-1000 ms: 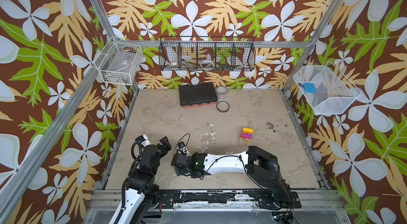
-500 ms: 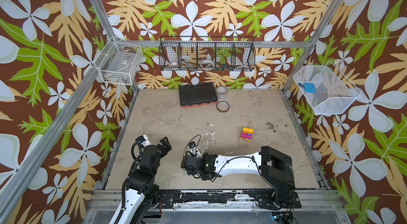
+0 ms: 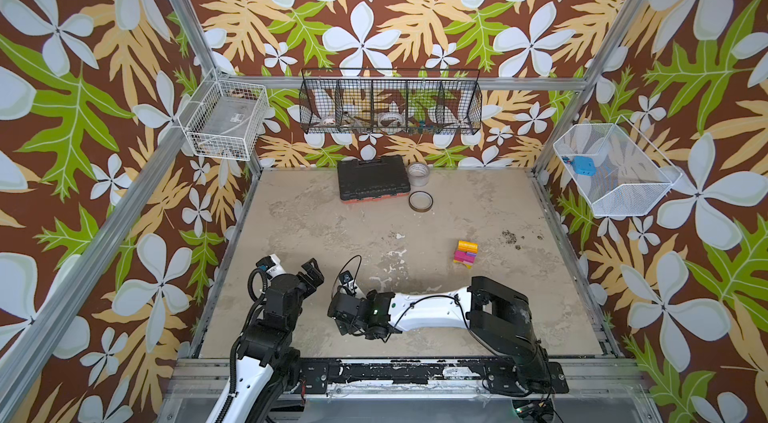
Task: Build the wood block tower
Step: 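Lower the right gripper over the teal block and close on it, then lift the teal block and carry it with the right gripper over the stack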
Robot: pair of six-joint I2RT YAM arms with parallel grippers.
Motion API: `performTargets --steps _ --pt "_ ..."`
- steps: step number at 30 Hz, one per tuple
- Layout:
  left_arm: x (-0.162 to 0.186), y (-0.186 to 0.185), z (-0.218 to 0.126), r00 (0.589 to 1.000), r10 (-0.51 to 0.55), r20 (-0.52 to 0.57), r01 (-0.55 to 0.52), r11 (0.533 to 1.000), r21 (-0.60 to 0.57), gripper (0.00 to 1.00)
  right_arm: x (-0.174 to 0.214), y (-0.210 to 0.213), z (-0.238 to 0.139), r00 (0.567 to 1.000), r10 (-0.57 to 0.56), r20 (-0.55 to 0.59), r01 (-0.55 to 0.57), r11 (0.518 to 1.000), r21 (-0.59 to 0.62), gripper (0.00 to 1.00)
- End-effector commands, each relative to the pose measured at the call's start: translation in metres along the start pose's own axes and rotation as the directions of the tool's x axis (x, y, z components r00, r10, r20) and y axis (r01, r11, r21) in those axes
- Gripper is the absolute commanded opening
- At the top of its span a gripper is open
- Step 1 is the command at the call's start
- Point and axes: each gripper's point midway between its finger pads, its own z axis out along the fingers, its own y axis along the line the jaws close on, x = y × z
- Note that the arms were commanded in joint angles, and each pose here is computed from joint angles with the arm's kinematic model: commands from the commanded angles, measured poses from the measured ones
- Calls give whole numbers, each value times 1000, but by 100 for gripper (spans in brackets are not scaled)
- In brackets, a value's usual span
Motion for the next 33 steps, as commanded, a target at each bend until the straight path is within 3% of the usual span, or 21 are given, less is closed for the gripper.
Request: performTargets --steps 1,6,18,25,31,33 --pt "-2 -3 0 1000 2 7 -2 1000 16 98 1 1 1 1000 -18 -11 18 1000 4 83" --pt "-2 -4 0 1000 2 8 -2 1000 20 99 3 1 3 1000 -20 -16 20 1000 4 66" --pt "-1 -4 0 1000 5 5 -5 1000 24 98 2 3 10 999 -27 -31 28 999 16 46" --pt "0 -5 0 1000 7 5 -7 999 33 98 0 4 8 999 -34 -32 34 999 9 24" --pt "-1 -6 0 1000 6 6 -7 999 38 98 -17 -10 -20 998 -50 28 49 999 7 15" --pt "0 -6 0 1000 7 4 -7 999 38 98 -29 -27 -40 996 -57 67 56 998 10 6"
